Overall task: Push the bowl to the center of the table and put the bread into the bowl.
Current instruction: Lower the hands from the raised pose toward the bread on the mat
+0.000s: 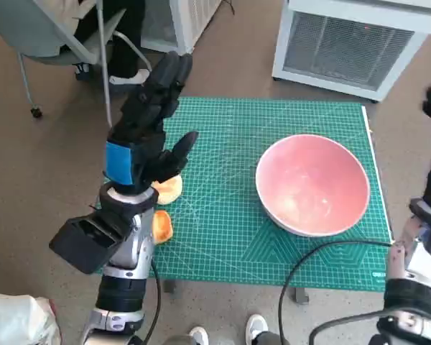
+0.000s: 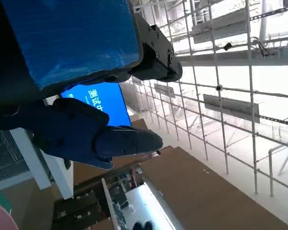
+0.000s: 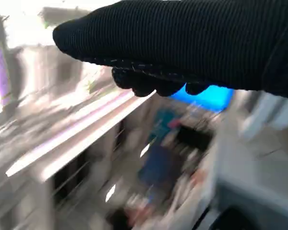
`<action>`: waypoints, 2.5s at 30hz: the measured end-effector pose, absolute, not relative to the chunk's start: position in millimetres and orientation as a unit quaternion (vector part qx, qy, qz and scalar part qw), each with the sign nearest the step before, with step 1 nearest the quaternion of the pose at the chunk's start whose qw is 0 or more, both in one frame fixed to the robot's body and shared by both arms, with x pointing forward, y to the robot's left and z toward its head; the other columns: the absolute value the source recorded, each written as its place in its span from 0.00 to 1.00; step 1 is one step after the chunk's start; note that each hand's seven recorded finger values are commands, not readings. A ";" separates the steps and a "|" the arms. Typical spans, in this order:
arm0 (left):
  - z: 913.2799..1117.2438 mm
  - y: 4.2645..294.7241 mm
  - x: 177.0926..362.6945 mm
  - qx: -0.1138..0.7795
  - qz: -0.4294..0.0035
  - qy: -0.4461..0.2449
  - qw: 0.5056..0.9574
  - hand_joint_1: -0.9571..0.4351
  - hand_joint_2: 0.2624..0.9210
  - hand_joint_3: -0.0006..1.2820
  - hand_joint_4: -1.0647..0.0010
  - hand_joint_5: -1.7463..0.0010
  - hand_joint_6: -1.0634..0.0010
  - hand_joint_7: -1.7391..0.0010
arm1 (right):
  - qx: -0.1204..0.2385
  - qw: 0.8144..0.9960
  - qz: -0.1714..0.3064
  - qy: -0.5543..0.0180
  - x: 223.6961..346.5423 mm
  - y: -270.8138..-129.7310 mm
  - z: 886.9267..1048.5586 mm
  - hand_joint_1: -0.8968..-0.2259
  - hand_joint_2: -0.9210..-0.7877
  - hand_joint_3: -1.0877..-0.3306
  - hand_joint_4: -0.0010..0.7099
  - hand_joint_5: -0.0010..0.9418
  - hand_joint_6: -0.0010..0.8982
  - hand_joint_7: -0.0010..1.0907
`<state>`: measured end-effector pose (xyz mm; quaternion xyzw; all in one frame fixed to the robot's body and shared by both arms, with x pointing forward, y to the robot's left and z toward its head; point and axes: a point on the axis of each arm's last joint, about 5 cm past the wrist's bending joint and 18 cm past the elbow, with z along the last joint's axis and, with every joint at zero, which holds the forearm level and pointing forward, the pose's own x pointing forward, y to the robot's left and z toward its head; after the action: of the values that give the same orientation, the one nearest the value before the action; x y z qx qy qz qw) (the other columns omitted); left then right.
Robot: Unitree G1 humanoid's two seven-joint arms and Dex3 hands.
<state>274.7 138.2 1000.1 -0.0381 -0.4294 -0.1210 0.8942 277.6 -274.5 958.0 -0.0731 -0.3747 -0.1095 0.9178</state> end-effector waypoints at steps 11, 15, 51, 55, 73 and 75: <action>998.9 137.0 274.6 -0.043 -0.117 -0.427 0.896 0.38 1.00 0.26 0.60 1.00 0.52 0.98 | -0.048 0.962 -0.155 -0.222 279.7 -276.3 920.8 0.55 0.00 0.25 0.28 0.00 0.05 0.35; 998.4 137.6 274.3 -0.043 -0.114 -0.426 0.896 0.38 1.00 0.26 0.60 1.00 0.52 0.98 | -0.034 0.972 -0.154 -0.175 282.8 -270.7 912.8 0.57 0.00 0.25 0.30 0.00 0.07 0.30; 984.1 154.2 260.2 -0.017 -0.068 -0.411 0.909 0.38 1.00 0.25 0.59 1.00 0.51 0.98 | 0.105 0.992 -0.063 -0.036 316.8 -180.8 902.0 0.58 0.00 0.25 0.31 0.00 0.19 0.22; 982.9 155.2 258.1 -0.018 -0.065 -0.411 0.909 0.38 1.00 0.25 0.59 1.00 0.51 0.98 | 0.104 0.992 -0.057 -0.042 322.2 -172.1 909.1 0.58 0.00 0.25 0.31 0.00 0.19 0.22; 978.7 163.2 249.6 -0.009 -0.056 -0.407 0.912 0.37 1.00 0.24 0.59 1.00 0.50 0.98 | 0.102 0.994 -0.021 -0.037 339.0 -139.5 933.4 0.58 0.00 0.24 0.32 0.00 0.19 0.23; 978.6 165.0 247.8 -0.007 -0.054 -0.408 0.911 0.37 1.00 0.24 0.59 1.00 0.50 0.99 | 0.100 0.994 -0.018 -0.038 339.6 -138.6 934.6 0.57 0.00 0.24 0.32 0.00 0.19 0.22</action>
<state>247.8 165.0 978.6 -0.0067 -0.4080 -0.0540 0.9114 339.6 -138.6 934.6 0.1004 -0.0380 -0.0185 0.9940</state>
